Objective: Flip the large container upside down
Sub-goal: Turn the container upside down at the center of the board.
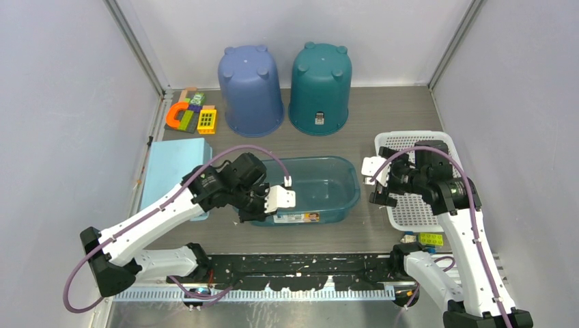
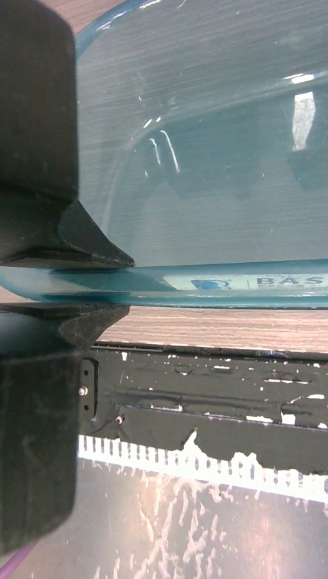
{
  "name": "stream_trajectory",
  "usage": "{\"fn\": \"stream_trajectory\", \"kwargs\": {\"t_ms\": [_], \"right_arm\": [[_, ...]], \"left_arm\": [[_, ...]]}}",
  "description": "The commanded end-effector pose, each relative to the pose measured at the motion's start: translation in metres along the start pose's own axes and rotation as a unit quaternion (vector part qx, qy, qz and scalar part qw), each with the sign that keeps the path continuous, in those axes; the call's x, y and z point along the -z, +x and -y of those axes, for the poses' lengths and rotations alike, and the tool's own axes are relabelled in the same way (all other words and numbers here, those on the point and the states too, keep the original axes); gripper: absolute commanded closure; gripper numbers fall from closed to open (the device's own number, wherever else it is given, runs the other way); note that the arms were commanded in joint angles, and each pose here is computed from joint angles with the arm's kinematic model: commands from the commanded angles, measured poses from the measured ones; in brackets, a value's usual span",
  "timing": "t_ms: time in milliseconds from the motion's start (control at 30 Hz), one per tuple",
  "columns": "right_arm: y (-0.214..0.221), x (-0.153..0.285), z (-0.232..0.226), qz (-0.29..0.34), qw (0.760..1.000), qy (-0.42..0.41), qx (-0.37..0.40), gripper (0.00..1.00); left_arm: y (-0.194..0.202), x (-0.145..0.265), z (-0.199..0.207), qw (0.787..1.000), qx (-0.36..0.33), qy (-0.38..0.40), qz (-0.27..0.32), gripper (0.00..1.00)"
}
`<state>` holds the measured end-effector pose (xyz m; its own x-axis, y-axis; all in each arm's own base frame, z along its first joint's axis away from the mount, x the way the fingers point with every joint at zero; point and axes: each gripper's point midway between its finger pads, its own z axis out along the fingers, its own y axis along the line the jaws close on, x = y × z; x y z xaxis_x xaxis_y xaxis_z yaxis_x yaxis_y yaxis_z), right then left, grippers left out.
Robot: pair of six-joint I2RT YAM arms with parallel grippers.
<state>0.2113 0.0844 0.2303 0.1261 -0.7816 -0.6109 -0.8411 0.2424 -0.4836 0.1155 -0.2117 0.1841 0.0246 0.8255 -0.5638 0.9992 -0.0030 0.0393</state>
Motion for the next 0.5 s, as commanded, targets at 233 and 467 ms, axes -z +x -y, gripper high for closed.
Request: {"fn": "stream_trajectory", "kwargs": {"t_ms": [233,467], "right_arm": [[-0.011,-0.012,-0.018,0.052,0.997,-0.039,0.049,0.00],[-0.017,-0.023,-0.008,0.074,0.996,-0.024,0.054,0.00]], "left_arm": [[-0.037,0.034,-0.001,0.994,0.050,0.041,0.088,1.00],[-0.039,0.040,0.002,0.989,0.079,0.079,0.097,1.00]]}}
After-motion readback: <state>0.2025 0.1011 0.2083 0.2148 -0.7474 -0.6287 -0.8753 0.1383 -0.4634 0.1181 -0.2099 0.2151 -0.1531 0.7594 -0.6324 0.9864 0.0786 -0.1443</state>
